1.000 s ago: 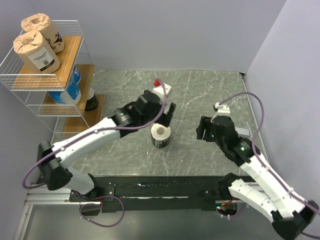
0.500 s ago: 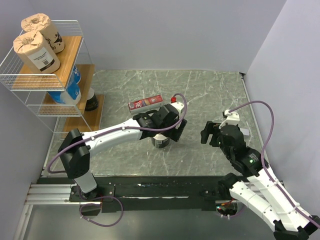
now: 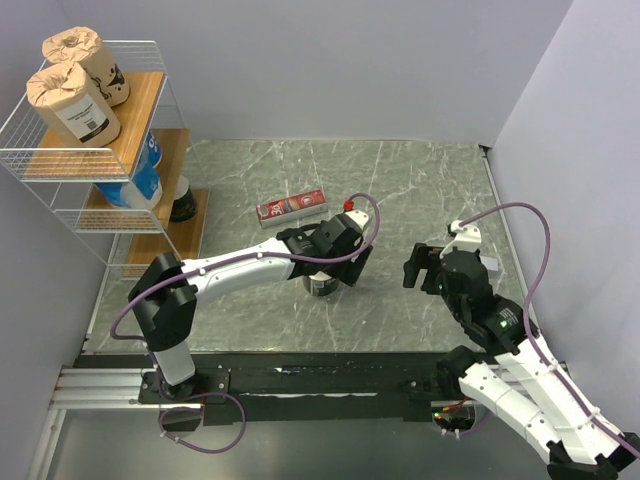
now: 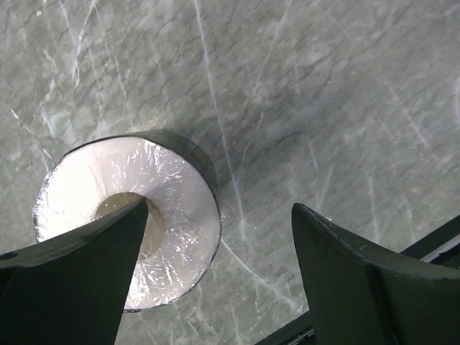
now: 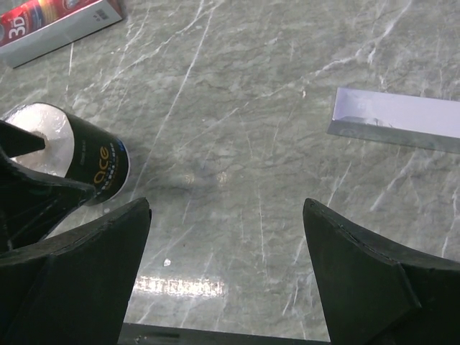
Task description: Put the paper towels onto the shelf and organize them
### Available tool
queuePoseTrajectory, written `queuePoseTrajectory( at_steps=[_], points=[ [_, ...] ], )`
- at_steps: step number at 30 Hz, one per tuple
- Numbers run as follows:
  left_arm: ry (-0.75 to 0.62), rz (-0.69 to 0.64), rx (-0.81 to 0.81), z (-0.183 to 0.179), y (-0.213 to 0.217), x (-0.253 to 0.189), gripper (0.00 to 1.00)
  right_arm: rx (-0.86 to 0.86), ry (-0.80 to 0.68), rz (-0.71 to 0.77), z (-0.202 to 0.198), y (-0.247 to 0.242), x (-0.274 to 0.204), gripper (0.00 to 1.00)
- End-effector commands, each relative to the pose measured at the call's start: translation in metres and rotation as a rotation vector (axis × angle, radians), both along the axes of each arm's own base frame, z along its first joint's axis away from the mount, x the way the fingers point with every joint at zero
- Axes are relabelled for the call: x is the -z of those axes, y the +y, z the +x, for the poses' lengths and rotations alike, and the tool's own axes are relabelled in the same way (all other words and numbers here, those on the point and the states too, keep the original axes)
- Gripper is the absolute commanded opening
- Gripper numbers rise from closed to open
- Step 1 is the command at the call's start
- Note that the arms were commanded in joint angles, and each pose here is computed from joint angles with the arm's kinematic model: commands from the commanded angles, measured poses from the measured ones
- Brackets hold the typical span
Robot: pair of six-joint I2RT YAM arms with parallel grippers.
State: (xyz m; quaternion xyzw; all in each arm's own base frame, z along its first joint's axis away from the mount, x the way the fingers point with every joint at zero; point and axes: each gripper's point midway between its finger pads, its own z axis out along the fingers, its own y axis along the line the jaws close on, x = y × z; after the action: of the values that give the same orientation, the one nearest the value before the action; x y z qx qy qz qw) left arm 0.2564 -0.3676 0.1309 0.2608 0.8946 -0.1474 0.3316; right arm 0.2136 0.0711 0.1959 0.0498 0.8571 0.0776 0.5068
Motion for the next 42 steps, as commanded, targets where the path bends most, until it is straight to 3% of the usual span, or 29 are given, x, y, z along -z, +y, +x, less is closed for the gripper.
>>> queuePoseTrajectory(
  at_steps=[1, 11, 23, 31, 42],
  points=[
    [-0.009, 0.027, -0.046, 0.002, 0.006, 0.006, 0.86, 0.033, -0.066, 0.010, 0.001, -0.009, -0.019, 0.94],
    [-0.007, 0.050, -0.056, 0.000, 0.013, 0.012, 0.85, 0.017, -0.070, 0.015, 0.001, -0.006, -0.019, 0.94],
    [-0.054, 0.169, -0.095, 0.010, 0.034, 0.025, 0.62, 0.010, -0.085, 0.025, -0.001, -0.006, -0.020, 0.94],
    [-0.141, 0.270, -0.243, 0.040, 0.084, 0.006, 0.34, 0.006, -0.097, 0.027, -0.002, -0.006, -0.022, 0.94],
    [-0.220, 0.365, -0.510, 0.081, 0.192, -0.031, 0.34, 0.004, -0.106, 0.024, -0.004, -0.008, -0.020, 0.94]
  ],
)
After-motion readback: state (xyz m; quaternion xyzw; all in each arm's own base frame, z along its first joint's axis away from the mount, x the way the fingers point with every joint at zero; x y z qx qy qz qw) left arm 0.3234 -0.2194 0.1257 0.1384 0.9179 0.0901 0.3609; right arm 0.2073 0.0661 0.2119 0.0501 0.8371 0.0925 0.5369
